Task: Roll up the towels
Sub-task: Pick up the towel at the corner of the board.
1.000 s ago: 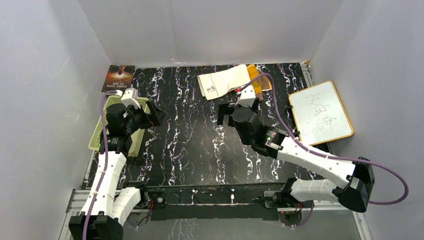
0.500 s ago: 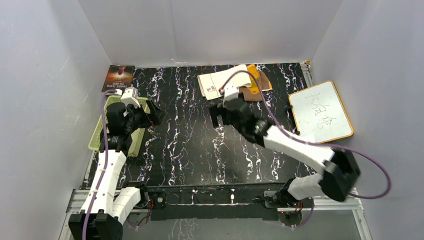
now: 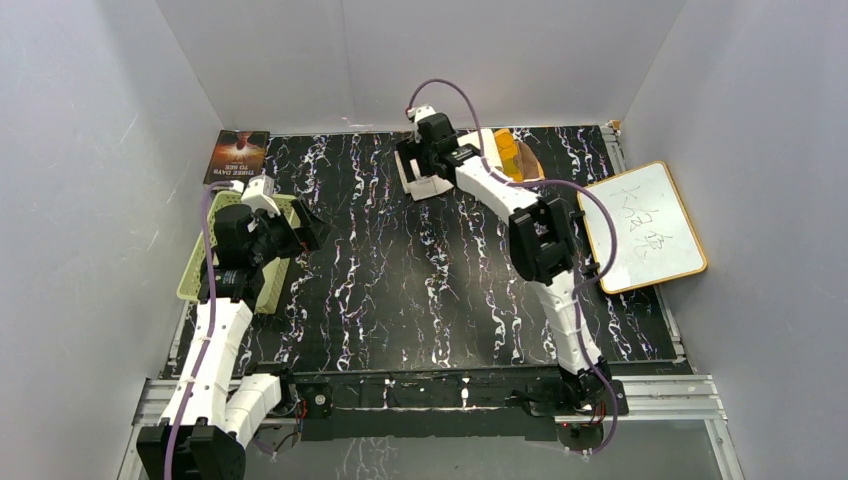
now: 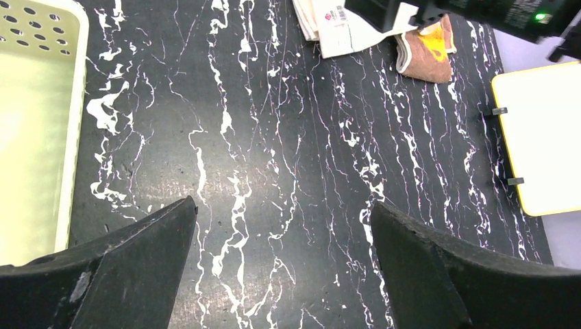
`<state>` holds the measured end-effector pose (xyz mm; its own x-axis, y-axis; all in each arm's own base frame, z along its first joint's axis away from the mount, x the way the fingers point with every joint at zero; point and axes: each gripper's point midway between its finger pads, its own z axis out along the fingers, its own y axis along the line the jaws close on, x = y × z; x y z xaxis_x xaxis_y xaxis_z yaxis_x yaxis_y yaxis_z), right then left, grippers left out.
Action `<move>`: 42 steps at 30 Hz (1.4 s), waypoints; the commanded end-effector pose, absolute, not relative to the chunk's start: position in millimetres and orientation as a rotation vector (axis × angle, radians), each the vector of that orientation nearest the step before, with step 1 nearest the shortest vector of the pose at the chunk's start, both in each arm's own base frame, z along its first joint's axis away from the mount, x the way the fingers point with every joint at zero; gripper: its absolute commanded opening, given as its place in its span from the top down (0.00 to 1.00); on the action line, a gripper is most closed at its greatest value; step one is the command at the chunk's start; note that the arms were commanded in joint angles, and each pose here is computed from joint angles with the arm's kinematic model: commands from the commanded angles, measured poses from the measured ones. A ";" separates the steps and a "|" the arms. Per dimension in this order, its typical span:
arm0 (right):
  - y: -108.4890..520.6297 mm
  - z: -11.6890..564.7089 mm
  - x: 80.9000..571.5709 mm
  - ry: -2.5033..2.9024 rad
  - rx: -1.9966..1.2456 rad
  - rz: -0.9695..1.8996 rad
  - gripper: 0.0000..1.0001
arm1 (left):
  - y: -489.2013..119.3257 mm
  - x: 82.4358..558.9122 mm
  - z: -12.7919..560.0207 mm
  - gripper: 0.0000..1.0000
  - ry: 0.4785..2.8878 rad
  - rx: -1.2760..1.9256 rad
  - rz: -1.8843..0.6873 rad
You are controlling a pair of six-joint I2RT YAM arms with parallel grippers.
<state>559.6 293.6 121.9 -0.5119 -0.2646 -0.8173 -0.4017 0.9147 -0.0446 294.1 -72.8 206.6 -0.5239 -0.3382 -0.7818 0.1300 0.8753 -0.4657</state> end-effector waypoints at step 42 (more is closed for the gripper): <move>463.1 480.2 336.9 1.370 -0.806 0.554 1.00 | -83.1 292.7 299.2 0.02 1.768 0.005 -0.627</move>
<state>478.8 387.6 301.9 -0.2638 -0.2726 -0.9253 -0.6060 0.7931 -0.0609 297.9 -73.1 235.3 -0.4859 -0.3019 -0.8202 0.1783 0.8845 -0.4312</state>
